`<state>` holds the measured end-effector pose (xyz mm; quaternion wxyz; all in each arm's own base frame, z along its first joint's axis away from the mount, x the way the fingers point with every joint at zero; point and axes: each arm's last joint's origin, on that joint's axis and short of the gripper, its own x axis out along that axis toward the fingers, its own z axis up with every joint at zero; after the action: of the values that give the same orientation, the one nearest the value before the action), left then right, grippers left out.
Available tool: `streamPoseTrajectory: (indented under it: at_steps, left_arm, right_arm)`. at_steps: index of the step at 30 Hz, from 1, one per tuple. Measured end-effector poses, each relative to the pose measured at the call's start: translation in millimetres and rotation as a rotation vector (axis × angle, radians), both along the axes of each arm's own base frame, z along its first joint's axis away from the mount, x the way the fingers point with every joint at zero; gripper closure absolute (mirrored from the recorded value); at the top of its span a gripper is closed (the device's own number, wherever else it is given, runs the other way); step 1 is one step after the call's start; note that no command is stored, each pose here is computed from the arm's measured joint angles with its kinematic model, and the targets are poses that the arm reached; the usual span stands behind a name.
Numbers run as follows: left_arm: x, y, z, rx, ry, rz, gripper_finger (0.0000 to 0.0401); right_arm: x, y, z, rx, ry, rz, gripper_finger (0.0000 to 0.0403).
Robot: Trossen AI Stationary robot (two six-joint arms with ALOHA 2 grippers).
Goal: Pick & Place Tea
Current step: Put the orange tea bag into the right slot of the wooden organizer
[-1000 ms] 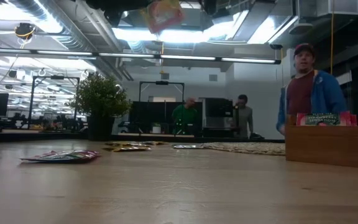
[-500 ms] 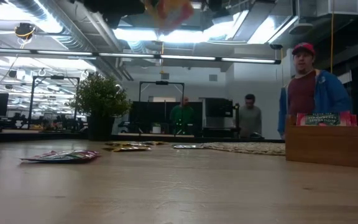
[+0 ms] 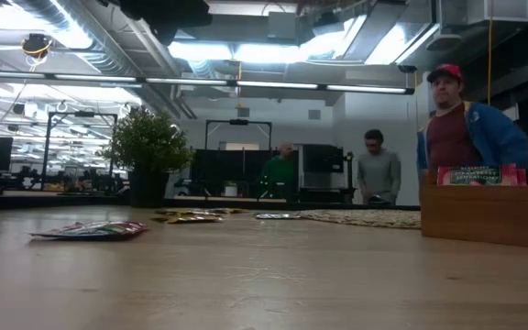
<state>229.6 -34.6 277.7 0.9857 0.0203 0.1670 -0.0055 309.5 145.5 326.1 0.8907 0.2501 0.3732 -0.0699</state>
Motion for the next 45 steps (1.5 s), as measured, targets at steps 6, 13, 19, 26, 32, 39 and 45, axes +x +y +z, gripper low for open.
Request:
streamPoseTrajectory:
  at_steps: [6,13,19,26,32,39,45]
  left_arm:
    - [-0.8,0.2,-2.2,0.004,0.024,0.000,0.0318]
    - [-1.4,0.3,-3.9,0.008,0.042,0.000,0.0318]
    - [-1.6,0.3,-4.3,0.009,0.046,-0.001,0.0318]
    - [-1.6,0.3,-4.2,0.009,0.045,-0.001,0.0315]
    - [-1.4,0.3,-4.0,0.009,0.043,0.000,0.0316]
    - [-0.6,0.2,-1.9,0.005,0.020,0.000,0.0319]
    - [0.0,0.0,0.3,0.001,-0.004,0.000,0.0316]
  right_arm:
    - [-29.4,22.1,-10.0,0.064,0.152,-0.164,0.0400]
    - [-65.8,44.7,-17.7,0.073,0.249,-0.342,0.0400]
    - [-101.5,60.9,-21.2,0.064,0.262,-0.516,0.0400]
    - [-137.6,71.0,-29.9,0.055,0.301,-0.662,0.0400]
    - [-160.5,76.9,-42.2,0.031,0.335,-0.710,0.0400]
    - [-180.2,77.8,-62.7,-0.022,0.390,-0.744,0.0400]
    - [-185.1,68.6,-83.4,-0.114,0.394,-0.762,0.0400]
